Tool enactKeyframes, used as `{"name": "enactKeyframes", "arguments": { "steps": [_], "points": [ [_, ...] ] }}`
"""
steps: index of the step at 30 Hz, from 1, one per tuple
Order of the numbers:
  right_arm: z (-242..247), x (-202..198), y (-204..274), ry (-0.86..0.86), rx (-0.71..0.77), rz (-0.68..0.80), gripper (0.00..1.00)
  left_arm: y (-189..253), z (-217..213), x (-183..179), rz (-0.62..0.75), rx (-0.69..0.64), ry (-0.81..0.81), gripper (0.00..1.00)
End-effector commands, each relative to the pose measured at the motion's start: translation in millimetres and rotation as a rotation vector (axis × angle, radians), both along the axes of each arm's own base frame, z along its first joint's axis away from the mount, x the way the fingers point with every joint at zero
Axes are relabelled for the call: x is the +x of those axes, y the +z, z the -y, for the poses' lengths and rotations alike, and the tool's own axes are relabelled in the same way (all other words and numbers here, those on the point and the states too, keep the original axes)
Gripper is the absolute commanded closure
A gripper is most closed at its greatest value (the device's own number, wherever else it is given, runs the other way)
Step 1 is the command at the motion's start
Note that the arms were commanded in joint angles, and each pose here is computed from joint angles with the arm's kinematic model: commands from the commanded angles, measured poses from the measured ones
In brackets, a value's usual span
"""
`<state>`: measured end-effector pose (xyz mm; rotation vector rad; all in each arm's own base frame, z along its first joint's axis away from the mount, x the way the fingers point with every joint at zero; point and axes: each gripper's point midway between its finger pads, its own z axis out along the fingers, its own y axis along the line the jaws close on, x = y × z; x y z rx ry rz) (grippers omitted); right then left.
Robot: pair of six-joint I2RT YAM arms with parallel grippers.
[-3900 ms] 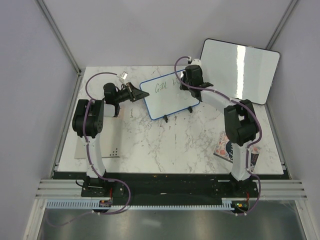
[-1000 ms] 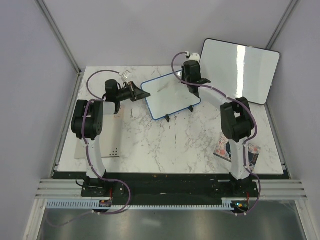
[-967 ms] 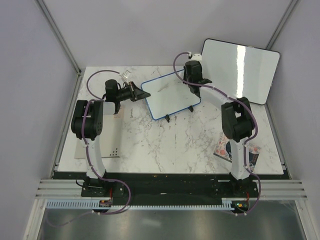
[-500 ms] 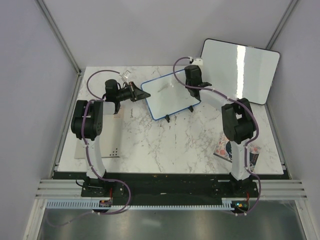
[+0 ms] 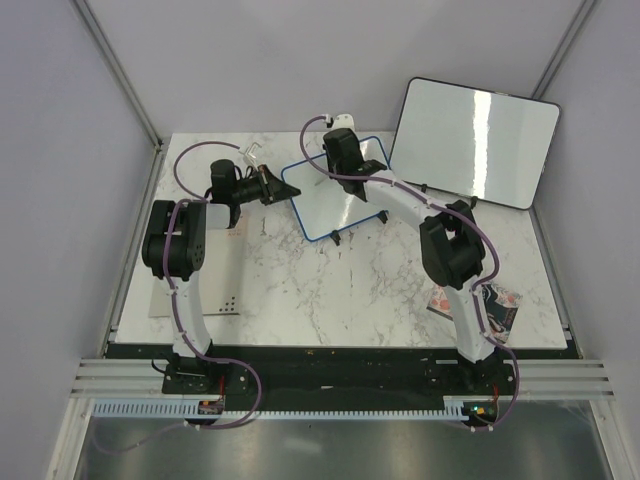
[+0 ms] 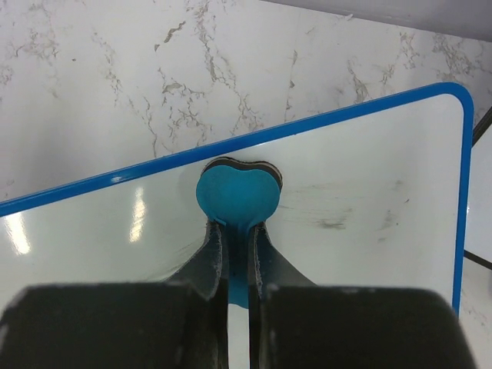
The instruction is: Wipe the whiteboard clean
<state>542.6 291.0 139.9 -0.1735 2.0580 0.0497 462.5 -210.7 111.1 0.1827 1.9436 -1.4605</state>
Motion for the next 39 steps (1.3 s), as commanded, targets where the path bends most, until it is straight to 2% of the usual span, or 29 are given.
{"name": "enactKeyframes", "arguments": {
  "steps": [1, 8, 12, 15, 28, 32, 39],
  "points": [
    [-4.3, -27.3, -108.3, 0.039, -0.034, -0.248, 1.0, -8.8, 46.1, -46.4, 0.126, 0.037, -0.254, 0.98],
    [111.1, 3.3, -108.3, -0.264, -0.046, -0.2, 1.0, -8.5, 46.0, -46.1, 0.125, 0.039, -0.253, 0.98],
    [148.6, 2.7, -106.6, -0.33, -0.041, -0.175, 1.0, -9.2, 46.5, -46.7, 0.125, 0.041, -0.256, 0.98],
    [153.0, 5.4, -99.7, -0.31, -0.045, -0.142, 1.0, -9.1, 46.5, -46.5, 0.125, 0.041, -0.256, 0.98],
    [134.6, 11.1, -93.4, -0.226, 0.01, -0.115, 1.0, -8.7, 47.2, -47.8, 0.128, 0.052, -0.262, 0.98],
    [97.7, -1.3, -88.4, -0.102, 0.069, -0.107, 1.0, -8.4, 48.5, -48.3, 0.13, 0.053, -0.265, 0.98],
    [9.8, -26.8, -67.3, 0.118, 0.048, -0.042, 1.0, -8.7, 51.7, -49.9, 0.131, 0.053, -0.273, 0.98]
  ]
}}
